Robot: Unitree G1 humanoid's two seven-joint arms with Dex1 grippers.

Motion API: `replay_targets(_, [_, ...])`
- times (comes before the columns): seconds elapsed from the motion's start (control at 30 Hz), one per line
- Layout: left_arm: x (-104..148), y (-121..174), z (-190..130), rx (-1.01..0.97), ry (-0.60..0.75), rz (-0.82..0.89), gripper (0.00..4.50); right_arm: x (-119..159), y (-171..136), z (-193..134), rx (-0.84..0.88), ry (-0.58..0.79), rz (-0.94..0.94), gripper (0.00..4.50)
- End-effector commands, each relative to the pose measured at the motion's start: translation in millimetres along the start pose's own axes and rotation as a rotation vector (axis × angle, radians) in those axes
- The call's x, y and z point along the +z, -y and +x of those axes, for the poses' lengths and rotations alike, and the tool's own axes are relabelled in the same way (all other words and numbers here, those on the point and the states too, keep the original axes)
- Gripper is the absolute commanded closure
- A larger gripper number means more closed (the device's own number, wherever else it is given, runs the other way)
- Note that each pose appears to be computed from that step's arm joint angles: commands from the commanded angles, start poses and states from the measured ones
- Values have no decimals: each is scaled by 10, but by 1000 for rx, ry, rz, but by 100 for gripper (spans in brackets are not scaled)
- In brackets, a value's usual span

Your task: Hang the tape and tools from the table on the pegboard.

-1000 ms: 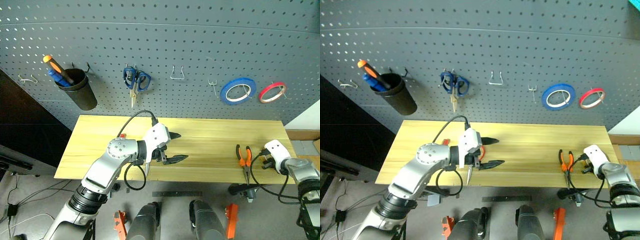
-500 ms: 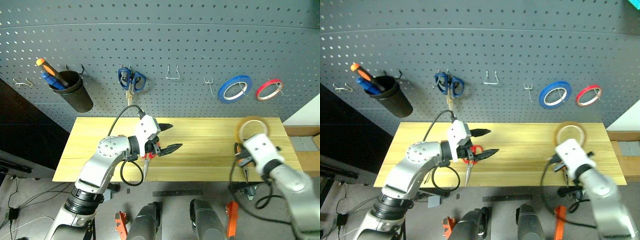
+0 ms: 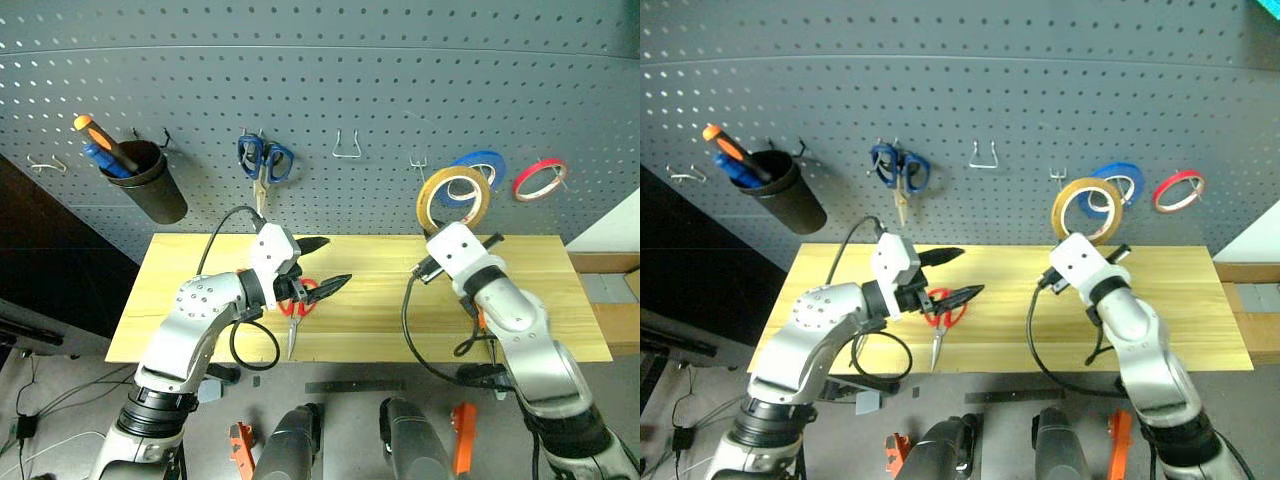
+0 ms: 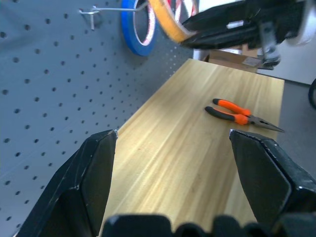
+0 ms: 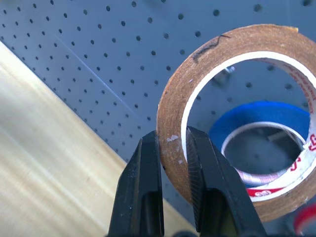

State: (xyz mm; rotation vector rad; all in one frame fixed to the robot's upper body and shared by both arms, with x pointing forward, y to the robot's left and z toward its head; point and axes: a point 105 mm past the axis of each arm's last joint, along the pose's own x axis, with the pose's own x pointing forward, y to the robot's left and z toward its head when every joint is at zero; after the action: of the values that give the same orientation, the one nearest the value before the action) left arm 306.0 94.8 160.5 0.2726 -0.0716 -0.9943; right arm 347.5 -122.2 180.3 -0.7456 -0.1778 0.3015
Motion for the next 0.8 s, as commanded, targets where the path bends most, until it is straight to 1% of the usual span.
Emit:
replay_targets(0.03, [135, 4, -33, 8, 43, 34, 59, 141, 51, 169, -32, 80, -23, 439])
replay_targets(0.17, [136, 10, -32, 9, 43, 37, 59, 101, 11, 280, -24, 82, -18, 439])
replay_targets(0.3, [142, -1, -19, 11, 44, 43, 59, 51, -85, 303, 12, 76, -11, 439])
replay_targets(0.37, [147, -5, -6, 11, 47, 45, 59, 36, -137, 256, 22, 77, 6, 366])
replay_targets(0.4, [150, -5, 2, 10, 48, 46, 59, 21, -164, 220, 29, 73, 12, 344])
replay_targets(0.57, [132, 3, 26, -2, 35, 78, 59, -93, -246, -29, 50, 32, 18, 180])
replay_targets(0.67, [99, -15, 33, -1, 19, 93, 59, -274, -357, -338, 72, -53, 79, 71])
replay_targets(0.73, [92, -9, 36, -6, 18, 97, 59, -393, -363, -472, 49, -129, 164, 13])
replay_targets(0.8, [53, 20, 47, -27, 1, 110, 59, -741, -257, -661, -71, -330, 338, 5])
